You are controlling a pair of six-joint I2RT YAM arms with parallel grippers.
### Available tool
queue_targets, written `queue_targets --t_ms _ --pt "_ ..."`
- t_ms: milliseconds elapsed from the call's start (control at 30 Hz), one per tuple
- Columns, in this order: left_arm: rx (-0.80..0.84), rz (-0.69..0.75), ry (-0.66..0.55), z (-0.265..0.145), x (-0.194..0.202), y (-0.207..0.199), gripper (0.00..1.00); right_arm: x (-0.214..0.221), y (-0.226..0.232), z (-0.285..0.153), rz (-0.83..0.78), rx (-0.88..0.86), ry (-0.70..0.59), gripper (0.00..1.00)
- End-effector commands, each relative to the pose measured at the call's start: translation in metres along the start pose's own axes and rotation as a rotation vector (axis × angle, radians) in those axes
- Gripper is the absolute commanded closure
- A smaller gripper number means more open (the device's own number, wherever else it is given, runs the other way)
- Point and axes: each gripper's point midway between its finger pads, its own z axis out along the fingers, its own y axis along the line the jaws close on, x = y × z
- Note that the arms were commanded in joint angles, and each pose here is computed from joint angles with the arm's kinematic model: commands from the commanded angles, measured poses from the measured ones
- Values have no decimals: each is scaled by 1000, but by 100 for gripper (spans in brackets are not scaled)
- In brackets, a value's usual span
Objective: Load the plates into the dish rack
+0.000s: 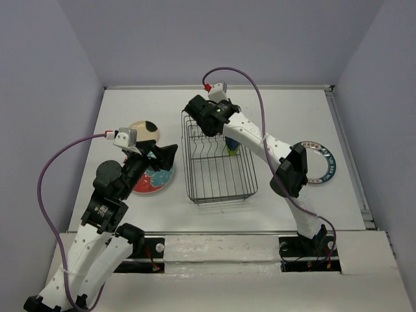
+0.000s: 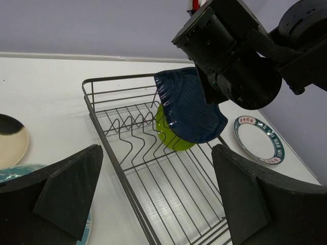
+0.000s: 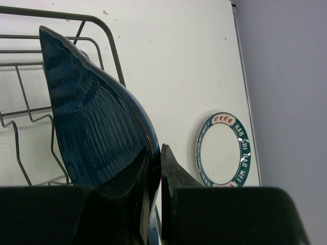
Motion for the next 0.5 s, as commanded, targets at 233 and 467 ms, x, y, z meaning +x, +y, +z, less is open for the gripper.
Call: queue_targets --t_ms 233,467 --pt "49 7 -74 -2 -30 -16 1 4 18 6 -47 53 -20 93" --pt "42 4 -72 -1 -29 -14 1 12 35 5 -15 11 -3 93"
